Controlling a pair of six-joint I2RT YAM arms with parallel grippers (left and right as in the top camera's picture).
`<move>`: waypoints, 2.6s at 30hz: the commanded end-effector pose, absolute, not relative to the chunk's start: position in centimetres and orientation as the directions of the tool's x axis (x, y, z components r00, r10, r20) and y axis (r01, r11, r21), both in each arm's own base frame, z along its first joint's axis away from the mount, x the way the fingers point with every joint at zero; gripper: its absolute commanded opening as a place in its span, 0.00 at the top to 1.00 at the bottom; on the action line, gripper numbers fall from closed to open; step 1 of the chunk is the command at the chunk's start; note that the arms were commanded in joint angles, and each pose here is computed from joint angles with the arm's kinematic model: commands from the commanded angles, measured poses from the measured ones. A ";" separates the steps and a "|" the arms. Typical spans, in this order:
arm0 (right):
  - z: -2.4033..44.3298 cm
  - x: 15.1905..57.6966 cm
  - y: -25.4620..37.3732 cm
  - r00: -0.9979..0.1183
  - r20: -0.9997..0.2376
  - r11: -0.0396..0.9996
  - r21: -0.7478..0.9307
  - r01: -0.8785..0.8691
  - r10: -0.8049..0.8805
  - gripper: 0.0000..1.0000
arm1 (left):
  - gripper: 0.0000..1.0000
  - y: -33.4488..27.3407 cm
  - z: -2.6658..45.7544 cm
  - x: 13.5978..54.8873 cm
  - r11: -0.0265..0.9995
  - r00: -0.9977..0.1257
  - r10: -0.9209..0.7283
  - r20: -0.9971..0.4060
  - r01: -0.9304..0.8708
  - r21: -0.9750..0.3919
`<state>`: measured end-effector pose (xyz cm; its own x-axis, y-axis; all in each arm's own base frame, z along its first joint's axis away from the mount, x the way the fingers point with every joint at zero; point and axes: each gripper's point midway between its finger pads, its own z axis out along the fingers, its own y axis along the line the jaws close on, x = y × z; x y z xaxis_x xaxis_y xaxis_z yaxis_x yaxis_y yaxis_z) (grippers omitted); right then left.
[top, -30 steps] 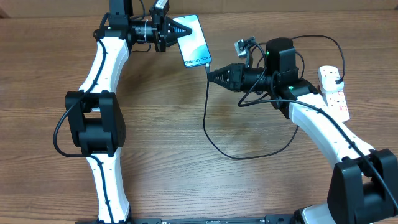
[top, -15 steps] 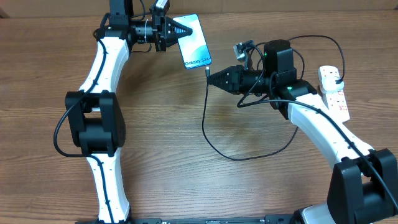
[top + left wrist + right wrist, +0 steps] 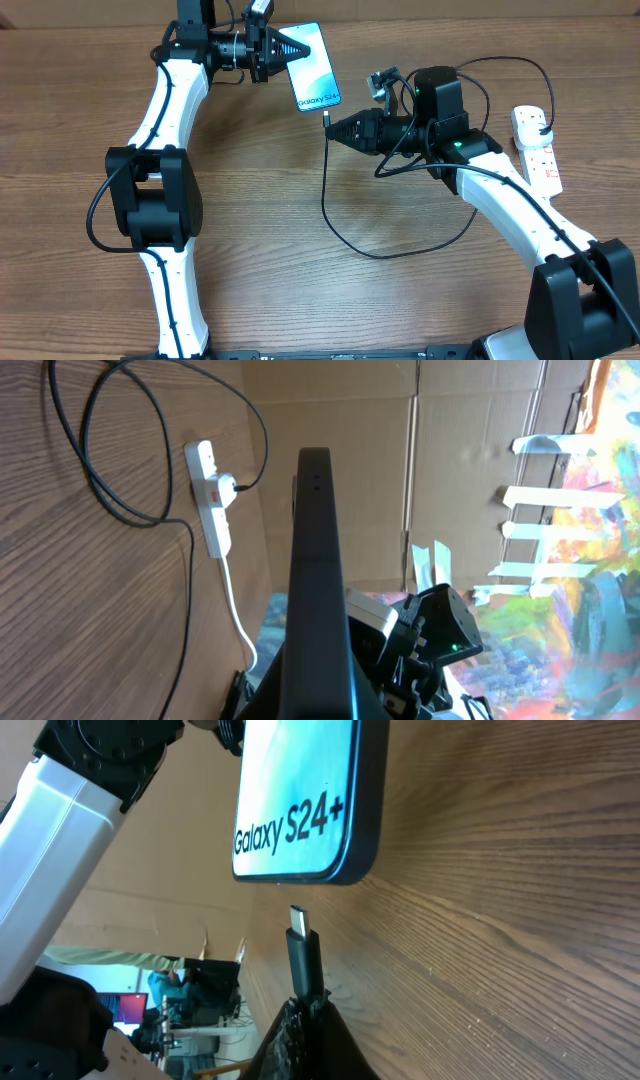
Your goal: Plug charger to phone and switch on socket
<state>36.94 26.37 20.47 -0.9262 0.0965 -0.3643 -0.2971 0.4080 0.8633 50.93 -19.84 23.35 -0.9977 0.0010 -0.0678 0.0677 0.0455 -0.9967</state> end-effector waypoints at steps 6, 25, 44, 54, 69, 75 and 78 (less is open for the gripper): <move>22.3 37.2 26.4 -0.906 -0.411 0.398 0.852 -0.341 0.102 0.96 | 0.96 -21.0 24.2 50.0 0.012 -0.990 0.055 -0.128 0.129 -0.992; 22.7 37.3 26.5 -0.897 -0.429 0.389 0.848 -0.361 0.104 0.96 | 0.96 -21.2 24.1 50.0 0.013 -0.990 0.056 -0.128 0.129 -0.992; 22.8 37.6 26.2 -0.896 -0.430 0.388 0.849 -0.359 0.113 0.96 | 0.96 -21.5 24.2 49.8 0.007 -0.990 0.067 -0.128 0.129 -0.992; 23.1 38.1 25.7 -0.895 -0.425 0.383 0.855 -0.349 0.133 0.96 | 0.96 -22.5 24.2 49.3 0.003 -0.987 0.088 -0.135 0.135 -0.991; 23.2 38.5 24.8 -0.897 -0.415 0.381 0.862 -0.335 0.150 0.96 | 0.96 -22.5 24.5 49.0 -0.014 -0.986 0.105 -0.132 0.131 -0.991; 20.1 38.9 23.5 -0.918 -0.339 0.502 0.842 -0.198 0.207 0.94 | 0.96 -19.7 24.7 50.6 0.000 -0.984 0.041 -0.171 0.172 -0.985; 18.0 39.5 22.6 -0.918 -0.309 0.579 0.807 -0.115 0.248 0.71 | 0.96 -15.4 24.9 52.8 0.034 -0.983 -0.066 -0.173 0.171 -0.985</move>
